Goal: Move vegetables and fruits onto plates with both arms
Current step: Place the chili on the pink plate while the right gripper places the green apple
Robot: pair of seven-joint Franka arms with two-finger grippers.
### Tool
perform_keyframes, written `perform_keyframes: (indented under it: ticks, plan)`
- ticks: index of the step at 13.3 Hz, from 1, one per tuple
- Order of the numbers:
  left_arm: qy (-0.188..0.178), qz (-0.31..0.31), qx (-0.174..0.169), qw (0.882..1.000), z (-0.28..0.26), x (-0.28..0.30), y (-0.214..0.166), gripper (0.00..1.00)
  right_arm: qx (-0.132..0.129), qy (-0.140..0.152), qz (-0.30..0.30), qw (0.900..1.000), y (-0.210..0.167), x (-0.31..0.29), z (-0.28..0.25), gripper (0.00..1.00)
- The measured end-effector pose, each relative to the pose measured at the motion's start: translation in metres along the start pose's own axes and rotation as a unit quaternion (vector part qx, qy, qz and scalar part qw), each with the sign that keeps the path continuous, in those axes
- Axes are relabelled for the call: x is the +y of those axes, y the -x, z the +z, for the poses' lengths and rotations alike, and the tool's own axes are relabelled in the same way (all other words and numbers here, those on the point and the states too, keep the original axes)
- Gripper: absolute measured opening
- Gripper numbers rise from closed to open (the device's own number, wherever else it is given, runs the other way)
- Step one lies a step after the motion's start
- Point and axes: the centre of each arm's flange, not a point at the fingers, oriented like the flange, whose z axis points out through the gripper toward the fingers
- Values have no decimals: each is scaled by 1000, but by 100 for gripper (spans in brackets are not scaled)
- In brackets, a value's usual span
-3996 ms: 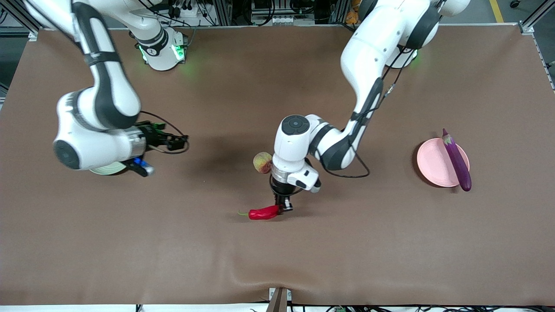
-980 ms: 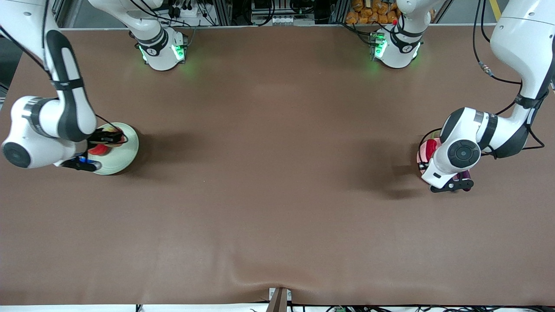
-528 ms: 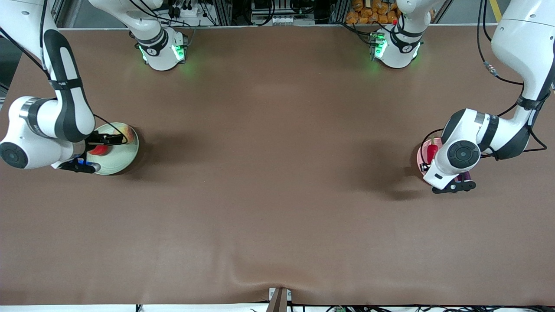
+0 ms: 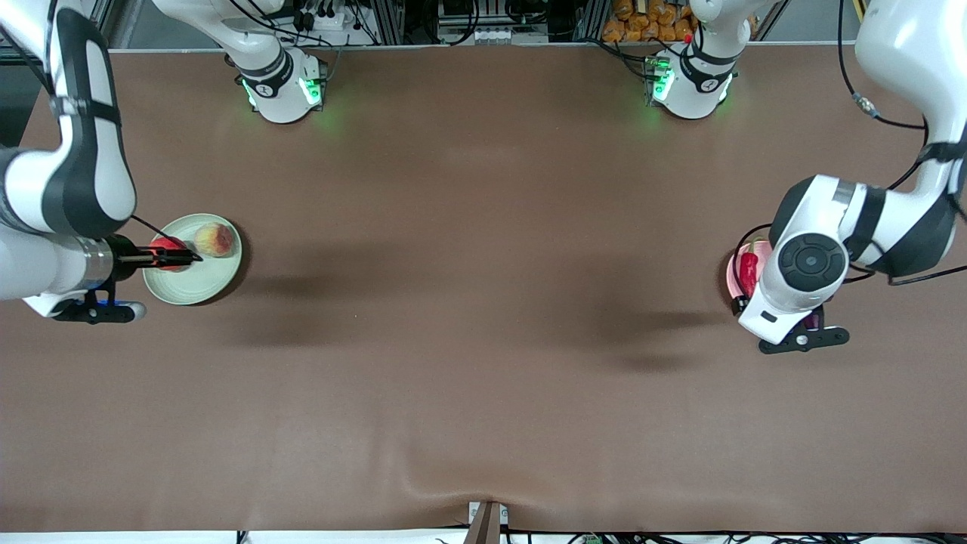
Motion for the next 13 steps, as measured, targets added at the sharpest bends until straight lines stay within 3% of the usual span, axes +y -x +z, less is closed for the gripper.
perform_keyframes:
  ticks: [5, 8, 9, 11, 13]
  plan:
    - [50, -36, -21, 998, -86, -30, 1, 100, 65, 10, -20, 998, 48, -20, -127, 100]
    - [57, -34, -32, 997, -103, -35, 10, 100, 87, -7, -33, 996, 103, -27, -180, 100]
    - [61, -36, -34, 997, -109, -35, 13, 100, 105, -22, -27, 994, 131, -12, -197, 100]
    - [71, -29, -39, 996, -118, -42, 18, 100, 148, -37, -23, 988, 164, 11, -210, 100]
    - [87, -12, -41, 995, -131, -57, 25, 100, 167, -39, -45, 984, 174, 18, -198, 100]
